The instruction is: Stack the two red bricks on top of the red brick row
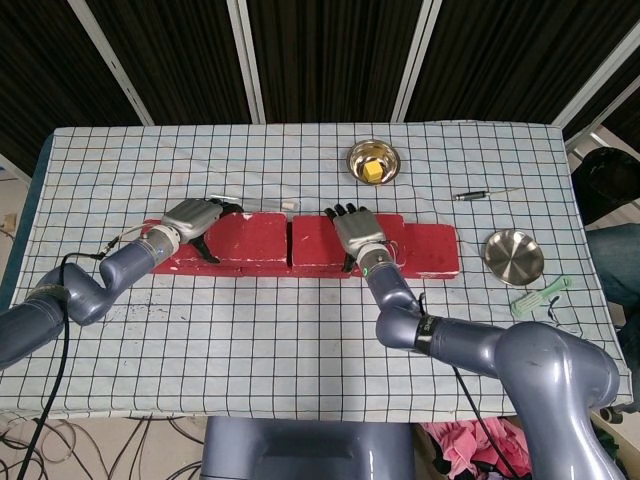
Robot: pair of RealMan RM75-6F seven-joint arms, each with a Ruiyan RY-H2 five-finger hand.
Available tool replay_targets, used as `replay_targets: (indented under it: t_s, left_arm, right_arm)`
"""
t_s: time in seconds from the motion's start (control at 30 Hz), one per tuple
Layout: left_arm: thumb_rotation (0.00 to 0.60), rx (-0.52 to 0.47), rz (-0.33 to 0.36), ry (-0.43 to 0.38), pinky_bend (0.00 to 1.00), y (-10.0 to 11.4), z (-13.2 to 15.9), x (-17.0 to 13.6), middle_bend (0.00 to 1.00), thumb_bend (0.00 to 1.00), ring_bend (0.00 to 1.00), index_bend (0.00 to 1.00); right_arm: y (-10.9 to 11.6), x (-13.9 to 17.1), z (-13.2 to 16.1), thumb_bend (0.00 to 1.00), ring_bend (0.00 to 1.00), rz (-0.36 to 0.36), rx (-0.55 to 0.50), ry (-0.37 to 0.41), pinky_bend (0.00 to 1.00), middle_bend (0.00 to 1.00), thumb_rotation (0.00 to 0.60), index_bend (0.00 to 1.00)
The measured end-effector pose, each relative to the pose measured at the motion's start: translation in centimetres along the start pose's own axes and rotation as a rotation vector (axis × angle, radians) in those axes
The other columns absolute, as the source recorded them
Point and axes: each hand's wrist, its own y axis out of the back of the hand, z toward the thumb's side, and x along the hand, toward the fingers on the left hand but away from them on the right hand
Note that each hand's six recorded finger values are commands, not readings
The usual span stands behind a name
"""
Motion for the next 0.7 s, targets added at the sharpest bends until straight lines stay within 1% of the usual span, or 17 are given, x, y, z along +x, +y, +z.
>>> replay_targets:
  t_s: [0.43, 0.7]
  left_arm:
    - [0.6, -0.001, 0.002, -0.002, 0.19, 0.0, 0.1, -0.1, 0.18, 0.06, 0.09, 0.15]
    - [0.6, 0.001, 0.0, -0.006, 0.19, 0.0, 0.2, -0.1, 0.18, 0.06, 0.09, 0.15]
  right_arm:
    - [0.9, 0.3, 0.4, 0.0, 0.0, -0.034, -0.011, 0.009, 0.14, 0.01, 0.6, 0.0]
    - [1.2, 0.6, 0.5, 0.0, 0.0, -0.041, -0.016, 0.011, 0.13, 0.01, 0.6, 0.0]
